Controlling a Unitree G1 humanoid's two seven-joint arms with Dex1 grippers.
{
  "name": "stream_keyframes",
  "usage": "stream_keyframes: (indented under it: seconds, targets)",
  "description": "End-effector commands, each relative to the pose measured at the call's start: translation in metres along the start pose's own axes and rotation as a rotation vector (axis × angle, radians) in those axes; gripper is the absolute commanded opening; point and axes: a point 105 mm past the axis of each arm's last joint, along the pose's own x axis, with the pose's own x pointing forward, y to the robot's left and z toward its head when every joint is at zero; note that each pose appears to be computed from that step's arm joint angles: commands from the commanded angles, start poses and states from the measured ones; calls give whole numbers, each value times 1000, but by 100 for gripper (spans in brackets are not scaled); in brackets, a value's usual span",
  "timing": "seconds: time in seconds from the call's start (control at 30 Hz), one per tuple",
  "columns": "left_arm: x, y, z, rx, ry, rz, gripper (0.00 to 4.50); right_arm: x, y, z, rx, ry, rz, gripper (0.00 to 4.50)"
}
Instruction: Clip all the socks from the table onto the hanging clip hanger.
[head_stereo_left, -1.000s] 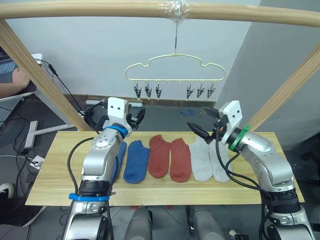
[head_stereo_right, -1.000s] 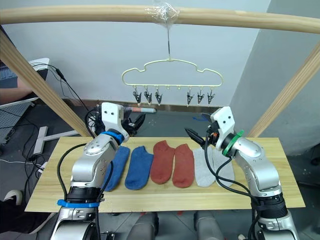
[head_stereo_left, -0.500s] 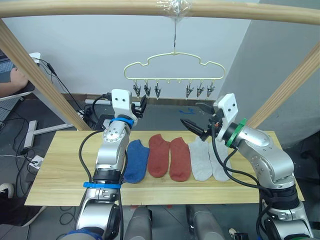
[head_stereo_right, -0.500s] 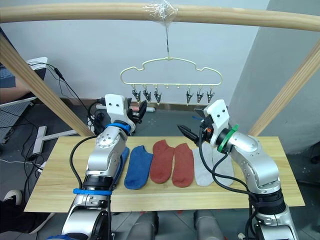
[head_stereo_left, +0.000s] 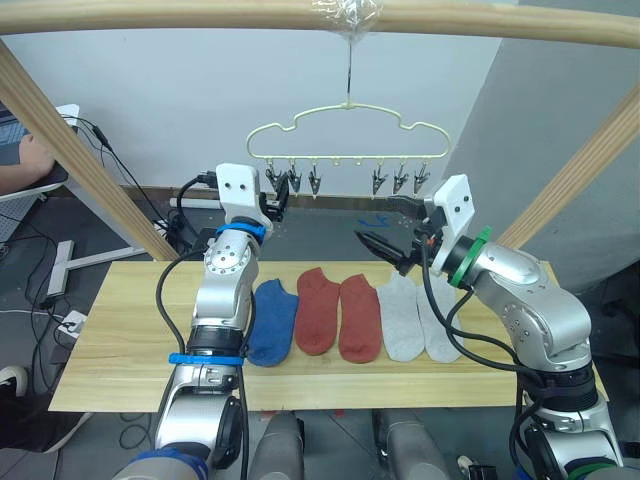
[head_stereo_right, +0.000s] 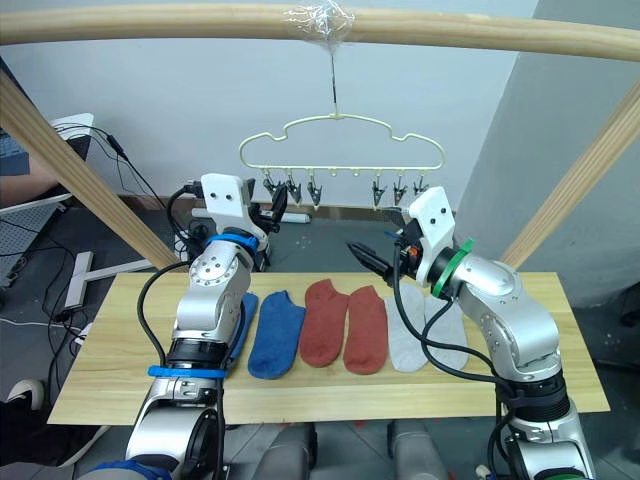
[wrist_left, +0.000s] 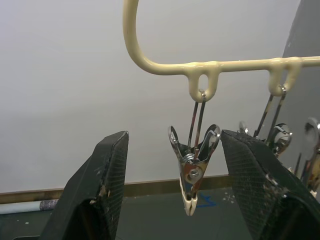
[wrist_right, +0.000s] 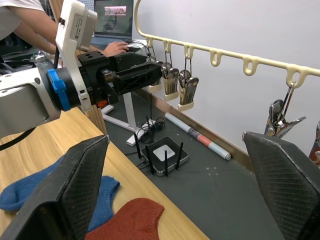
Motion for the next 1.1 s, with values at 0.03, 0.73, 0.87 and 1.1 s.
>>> stream_keyframes:
  seconds: [0.03, 0.73, 0.87, 1.1]
  targets:
    - [6, -5, 21, -23, -84, -12, 300, -2, 2, 14, -37, -42, 7, 450]
    - [8, -7, 26, -13, -113, -32, 44, -4, -1, 15, -35, -39, -10, 450]
    - [8, -5, 27, -9, -117, -27, 6, -5, 0, 13, -34, -34, -11, 450]
    - [5, -5, 24, 30, -86, -57, 0, -13, -11, -10, -48, 44, -80, 450]
